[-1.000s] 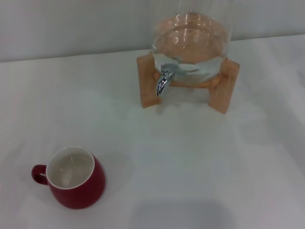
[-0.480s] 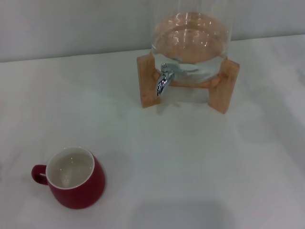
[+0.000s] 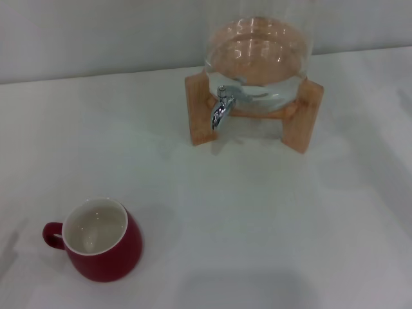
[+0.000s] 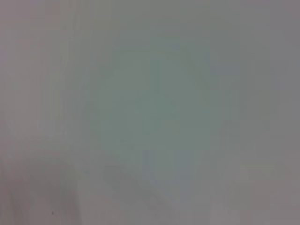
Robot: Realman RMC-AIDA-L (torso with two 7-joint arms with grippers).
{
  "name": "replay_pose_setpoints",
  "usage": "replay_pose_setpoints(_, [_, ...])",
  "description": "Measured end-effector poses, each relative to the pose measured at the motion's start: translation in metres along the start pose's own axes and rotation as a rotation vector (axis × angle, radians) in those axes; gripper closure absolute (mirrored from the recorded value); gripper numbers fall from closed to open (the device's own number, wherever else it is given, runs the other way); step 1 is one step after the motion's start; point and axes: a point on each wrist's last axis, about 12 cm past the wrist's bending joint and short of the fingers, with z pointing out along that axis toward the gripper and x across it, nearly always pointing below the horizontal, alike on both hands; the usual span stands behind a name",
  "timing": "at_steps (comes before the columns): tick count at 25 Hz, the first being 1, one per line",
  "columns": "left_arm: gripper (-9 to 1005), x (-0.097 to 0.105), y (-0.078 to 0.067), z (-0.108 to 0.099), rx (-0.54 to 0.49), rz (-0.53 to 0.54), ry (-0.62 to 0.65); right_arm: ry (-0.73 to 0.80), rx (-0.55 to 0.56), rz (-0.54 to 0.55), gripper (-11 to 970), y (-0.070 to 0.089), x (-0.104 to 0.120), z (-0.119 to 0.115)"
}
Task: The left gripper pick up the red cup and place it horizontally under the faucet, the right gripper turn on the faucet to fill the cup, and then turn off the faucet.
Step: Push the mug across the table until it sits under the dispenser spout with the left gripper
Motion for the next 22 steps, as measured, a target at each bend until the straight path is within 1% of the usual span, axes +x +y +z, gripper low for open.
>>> replay_pose_setpoints(4, [262, 0.003, -0.003, 0.001, 0.024, 0.012, 0.018, 0.002, 0.000, 0.002, 328, 0.000, 0.001, 0.000])
replay_pose_setpoints(14, [277, 0.007, -0.010, 0.018, 0.097, 0.009, 0.056, 0.003, 0.000, 0.004, 328, 0.000, 0.002, -0.001])
replay_pose_setpoints(22, [289, 0.012, -0.014, 0.020, 0.127, 0.065, 0.095, -0.004, 0.008, 0.004, 328, -0.003, 0.000, -0.003])
